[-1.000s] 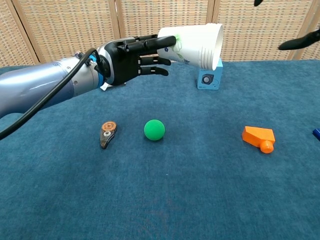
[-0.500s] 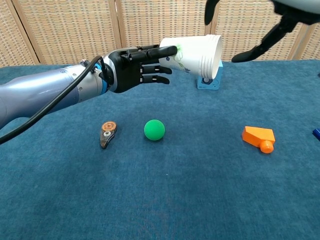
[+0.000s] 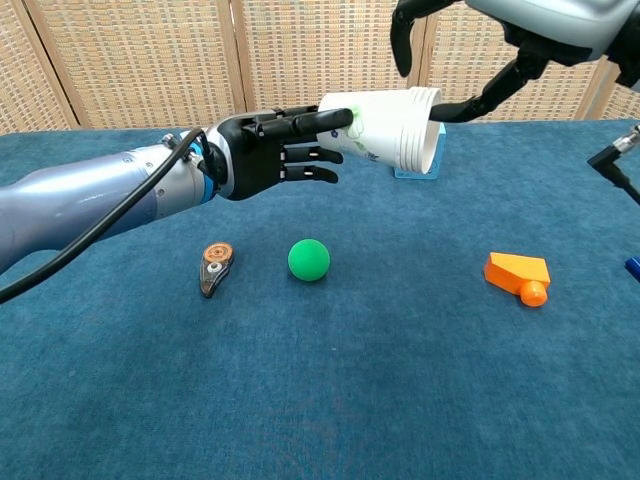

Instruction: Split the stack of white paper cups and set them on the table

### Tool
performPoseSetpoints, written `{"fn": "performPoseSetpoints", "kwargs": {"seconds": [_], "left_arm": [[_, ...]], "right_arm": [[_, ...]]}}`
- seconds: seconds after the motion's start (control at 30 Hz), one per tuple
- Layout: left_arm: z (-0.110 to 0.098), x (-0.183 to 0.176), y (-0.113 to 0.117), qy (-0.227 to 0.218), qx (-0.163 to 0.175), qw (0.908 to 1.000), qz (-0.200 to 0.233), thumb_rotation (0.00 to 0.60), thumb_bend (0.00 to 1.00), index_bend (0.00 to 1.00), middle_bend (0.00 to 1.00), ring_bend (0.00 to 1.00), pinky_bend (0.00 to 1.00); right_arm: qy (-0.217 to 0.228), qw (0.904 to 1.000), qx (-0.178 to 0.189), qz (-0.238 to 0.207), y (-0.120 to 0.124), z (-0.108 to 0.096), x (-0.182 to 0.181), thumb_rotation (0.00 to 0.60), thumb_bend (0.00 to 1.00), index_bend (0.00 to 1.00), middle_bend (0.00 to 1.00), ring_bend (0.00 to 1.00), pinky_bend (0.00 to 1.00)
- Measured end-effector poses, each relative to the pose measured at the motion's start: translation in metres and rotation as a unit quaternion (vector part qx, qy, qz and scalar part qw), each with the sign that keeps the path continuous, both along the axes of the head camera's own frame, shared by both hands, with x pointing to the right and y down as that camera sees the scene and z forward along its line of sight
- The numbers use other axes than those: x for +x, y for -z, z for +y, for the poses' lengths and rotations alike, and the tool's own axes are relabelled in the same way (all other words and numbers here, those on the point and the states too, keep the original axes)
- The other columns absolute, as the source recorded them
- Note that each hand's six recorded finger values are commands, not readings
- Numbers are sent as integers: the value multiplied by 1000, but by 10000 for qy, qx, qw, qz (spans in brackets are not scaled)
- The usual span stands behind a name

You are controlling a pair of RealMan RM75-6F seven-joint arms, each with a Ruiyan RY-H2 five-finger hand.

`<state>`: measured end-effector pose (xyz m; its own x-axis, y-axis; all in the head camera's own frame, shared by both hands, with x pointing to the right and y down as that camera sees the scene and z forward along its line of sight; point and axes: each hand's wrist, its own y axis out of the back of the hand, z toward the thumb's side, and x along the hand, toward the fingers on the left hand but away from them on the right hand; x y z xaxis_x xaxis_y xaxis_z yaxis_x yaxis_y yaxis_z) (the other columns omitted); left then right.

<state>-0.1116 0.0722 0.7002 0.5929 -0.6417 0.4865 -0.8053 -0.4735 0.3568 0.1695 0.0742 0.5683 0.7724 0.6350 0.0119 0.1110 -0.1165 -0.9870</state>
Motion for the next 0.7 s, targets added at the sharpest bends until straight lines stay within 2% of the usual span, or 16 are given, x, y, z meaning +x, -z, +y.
{"fn": "performPoseSetpoints", "kwargs": {"seconds": [0.2, 0.47, 0.7], "left_arm": [[1, 1, -2, -3, -25, 10000, 1, 600, 79, 516, 515, 506, 500], [2, 2, -4, -20, -54, 10000, -22, 600, 79, 516, 515, 505, 500], [2, 2, -4, -33, -56, 10000, -24, 600, 79, 516, 515, 506, 500]], "right_arm": [[26, 10000, -50, 33, -4, 0, -4, 600, 389, 548, 120, 18, 209], [53, 10000, -78, -16, -5, -1, -11, 600, 485, 567, 120, 18, 209], [101, 9999, -66, 83, -9, 1, -14, 600, 527, 594, 120, 18, 209]]}}
